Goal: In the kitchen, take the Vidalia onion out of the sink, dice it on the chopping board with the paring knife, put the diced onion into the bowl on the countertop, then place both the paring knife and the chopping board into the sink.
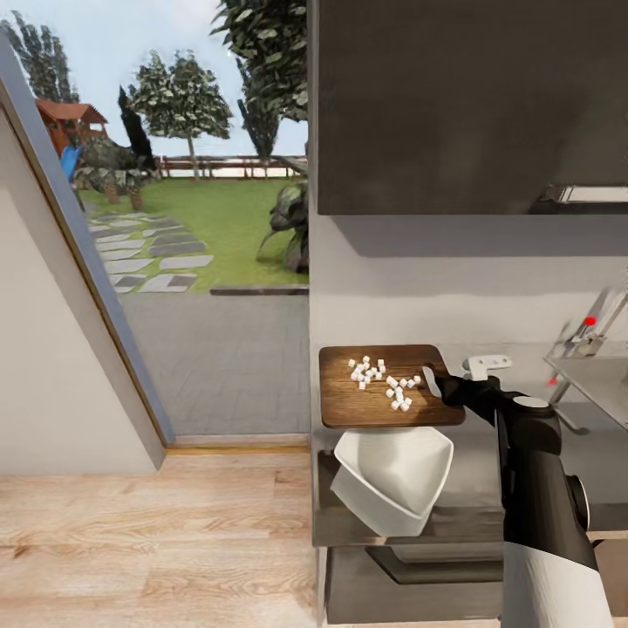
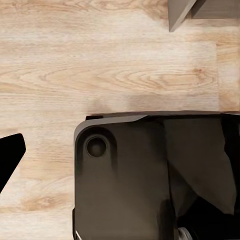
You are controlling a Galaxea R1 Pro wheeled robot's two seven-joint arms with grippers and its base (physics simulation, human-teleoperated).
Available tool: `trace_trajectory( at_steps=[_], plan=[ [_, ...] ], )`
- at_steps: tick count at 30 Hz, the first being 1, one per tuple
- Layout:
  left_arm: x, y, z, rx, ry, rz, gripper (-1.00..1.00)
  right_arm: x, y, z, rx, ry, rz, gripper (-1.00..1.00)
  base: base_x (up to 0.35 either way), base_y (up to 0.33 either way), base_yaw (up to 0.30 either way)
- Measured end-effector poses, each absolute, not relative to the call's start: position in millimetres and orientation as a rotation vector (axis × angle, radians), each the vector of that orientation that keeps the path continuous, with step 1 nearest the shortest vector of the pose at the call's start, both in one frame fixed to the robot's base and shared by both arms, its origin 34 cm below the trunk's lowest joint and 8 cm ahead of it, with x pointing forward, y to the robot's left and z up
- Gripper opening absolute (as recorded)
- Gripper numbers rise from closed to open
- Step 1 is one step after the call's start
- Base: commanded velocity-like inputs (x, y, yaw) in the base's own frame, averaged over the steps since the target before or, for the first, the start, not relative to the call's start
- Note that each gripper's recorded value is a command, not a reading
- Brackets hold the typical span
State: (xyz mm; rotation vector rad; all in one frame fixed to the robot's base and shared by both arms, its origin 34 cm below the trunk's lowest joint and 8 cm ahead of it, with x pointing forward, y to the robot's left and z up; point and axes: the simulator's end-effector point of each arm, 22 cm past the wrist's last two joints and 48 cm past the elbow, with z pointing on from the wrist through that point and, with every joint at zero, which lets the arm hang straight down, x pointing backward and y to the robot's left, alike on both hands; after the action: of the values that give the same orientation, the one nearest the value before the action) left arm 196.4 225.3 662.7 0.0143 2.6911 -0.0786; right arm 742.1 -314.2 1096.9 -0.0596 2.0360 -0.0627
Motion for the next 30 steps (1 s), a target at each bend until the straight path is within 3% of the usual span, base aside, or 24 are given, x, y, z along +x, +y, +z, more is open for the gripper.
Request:
trace_trajectory(
  at_steps=[30],
  plan=[
    [196, 222, 663, 0.009, 2.692, -0.084, 1.0, 762, -297, 1096, -0.182, 1.908, -0.059, -1.0, 0.0, -0.001, 0.0]
  ],
)
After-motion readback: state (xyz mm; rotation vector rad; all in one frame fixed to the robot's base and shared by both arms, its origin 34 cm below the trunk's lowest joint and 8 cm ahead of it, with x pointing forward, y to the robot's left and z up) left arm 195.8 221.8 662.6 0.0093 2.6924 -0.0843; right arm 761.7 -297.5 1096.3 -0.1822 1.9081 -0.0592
